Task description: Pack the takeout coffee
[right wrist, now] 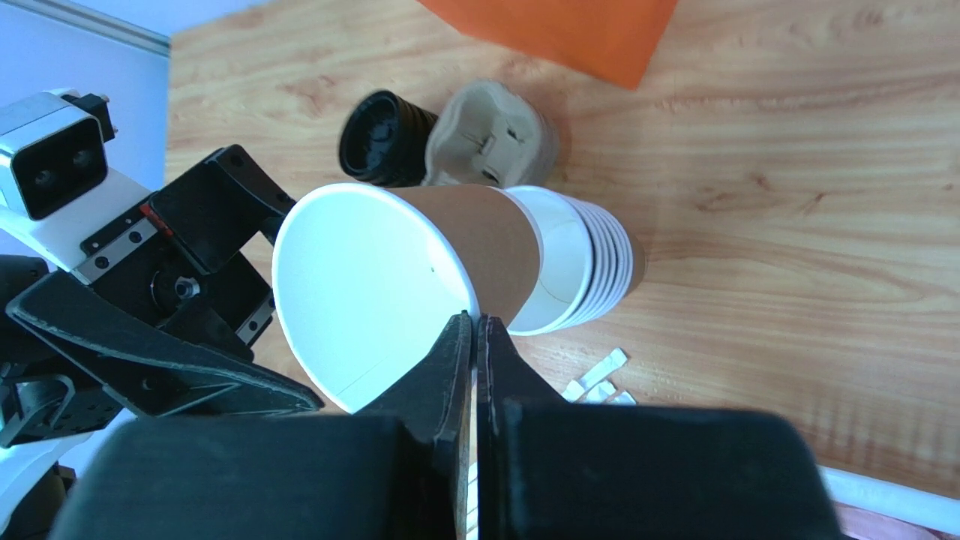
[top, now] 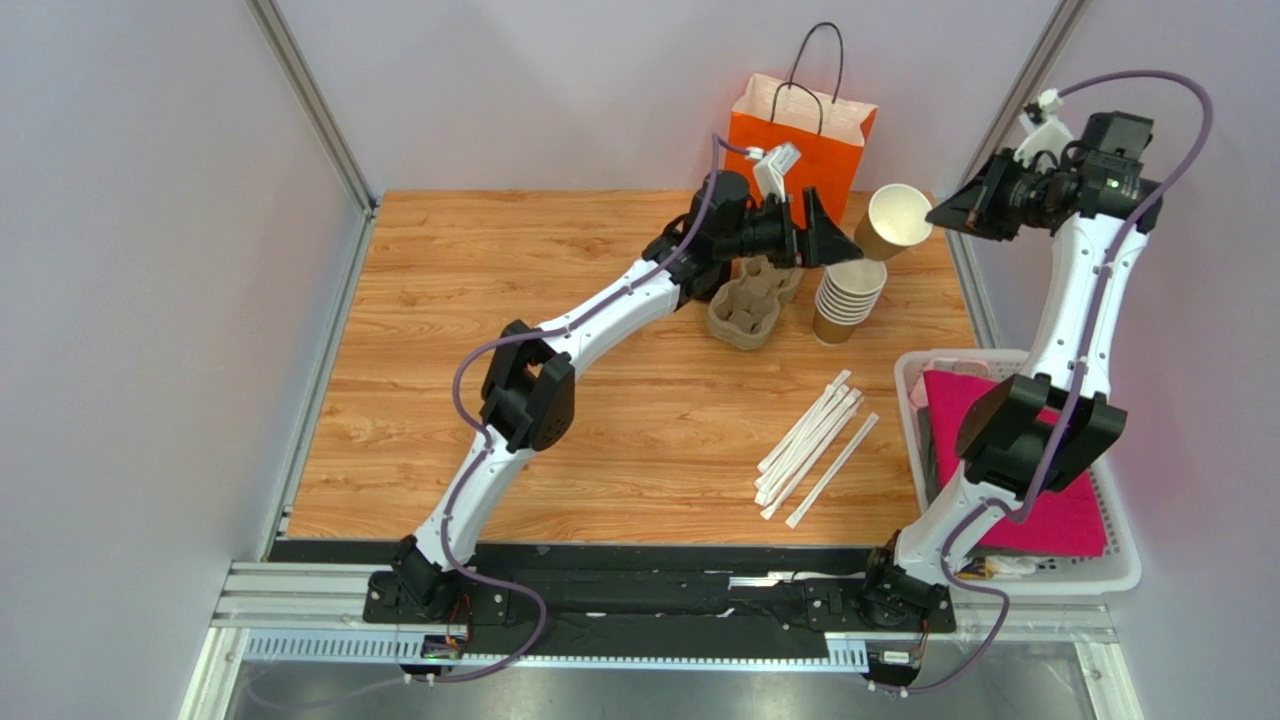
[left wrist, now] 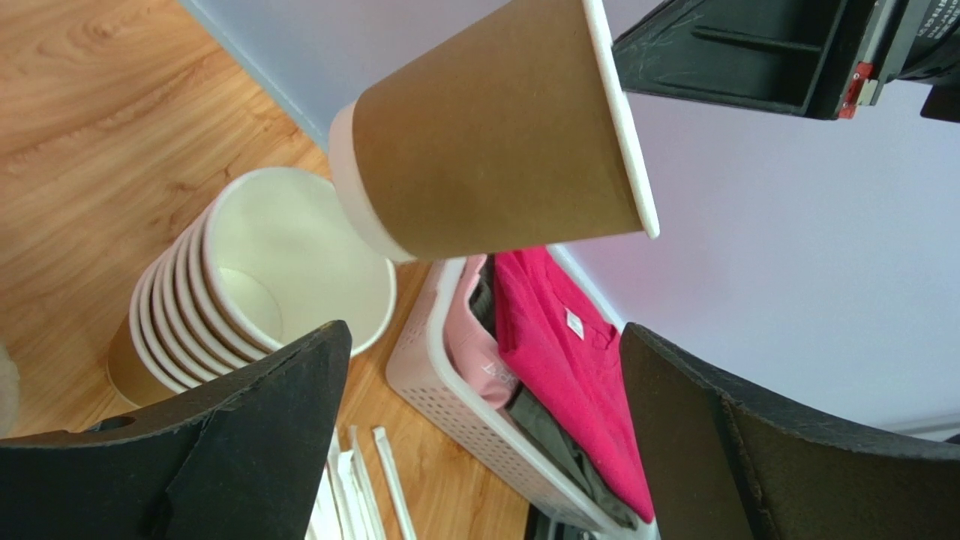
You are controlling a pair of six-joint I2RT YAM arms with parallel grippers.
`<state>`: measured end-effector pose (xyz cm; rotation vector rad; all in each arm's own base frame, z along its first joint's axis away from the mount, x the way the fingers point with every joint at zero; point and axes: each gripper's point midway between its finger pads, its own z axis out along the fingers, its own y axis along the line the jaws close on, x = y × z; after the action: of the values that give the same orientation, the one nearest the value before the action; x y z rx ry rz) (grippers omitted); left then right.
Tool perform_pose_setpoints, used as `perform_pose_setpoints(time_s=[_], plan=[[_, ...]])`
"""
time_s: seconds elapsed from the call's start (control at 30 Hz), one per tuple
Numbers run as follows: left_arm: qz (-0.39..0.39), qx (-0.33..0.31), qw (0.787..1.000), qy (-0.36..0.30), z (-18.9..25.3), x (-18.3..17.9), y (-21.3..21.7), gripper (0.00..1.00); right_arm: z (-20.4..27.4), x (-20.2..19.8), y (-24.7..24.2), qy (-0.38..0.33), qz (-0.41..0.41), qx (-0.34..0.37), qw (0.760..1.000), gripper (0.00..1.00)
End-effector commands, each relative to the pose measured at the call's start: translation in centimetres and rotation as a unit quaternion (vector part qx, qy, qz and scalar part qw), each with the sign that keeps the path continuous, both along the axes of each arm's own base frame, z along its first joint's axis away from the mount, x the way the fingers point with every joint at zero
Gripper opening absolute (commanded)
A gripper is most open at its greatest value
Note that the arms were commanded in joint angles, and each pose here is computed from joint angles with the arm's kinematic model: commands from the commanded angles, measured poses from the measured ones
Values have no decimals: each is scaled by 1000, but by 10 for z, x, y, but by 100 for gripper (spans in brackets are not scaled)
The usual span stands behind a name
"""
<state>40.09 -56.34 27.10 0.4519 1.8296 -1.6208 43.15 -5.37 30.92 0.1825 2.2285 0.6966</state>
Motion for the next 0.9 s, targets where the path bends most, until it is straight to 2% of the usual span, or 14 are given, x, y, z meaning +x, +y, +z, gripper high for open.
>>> perform_pose_setpoints(time_s=[0.0,0.17,0.2,0.27,0.33,0.37,0.43,0.47,0.53,0.57,0.63,0.67,0.73,0.87], plan=[[-12,-67,987,-144,148,-42,36,99,77,-16,19,-116,30,1,993,0],[3,-59,984,-168,191,-48,91,99,92,-32,40,-133,66,25,989,0],[2,-41,988,-151,172,-44,99,99,93,-35,45,-135,73,26,988,0],[22,-48,985,-165,195,-43,145,99,87,-46,66,-129,99,37,986,0],[60,4,988,-139,160,-21,187,99,79,-52,81,-124,118,32,985,0],[76,12,985,-158,174,-31,211,99,69,-54,97,-116,137,20,984,0],[121,73,978,-151,146,-21,256,99,61,-62,115,-111,161,8,981,0],[140,95,962,-215,163,-33,280,99,55,-67,135,-109,190,1,976,0],[179,164,940,-241,145,-36,317,99,36,-73,156,-87,217,-8,972,0],[194,181,916,-299,164,-54,338,99,27,-77,176,-82,245,-26,966,0],[257,227,893,-291,149,-54,378,99,10,-84,202,-66,280,-38,957,0],[288,231,878,-306,163,-70,396,99,2,-90,224,-60,307,-48,949,0],[331,291,855,-274,140,-76,433,99,-15,-92,247,-46,334,-59,940,0],[336,370,840,-212,105,-104,466,99,-51,-109,307,-16,396,-85,914,0]])
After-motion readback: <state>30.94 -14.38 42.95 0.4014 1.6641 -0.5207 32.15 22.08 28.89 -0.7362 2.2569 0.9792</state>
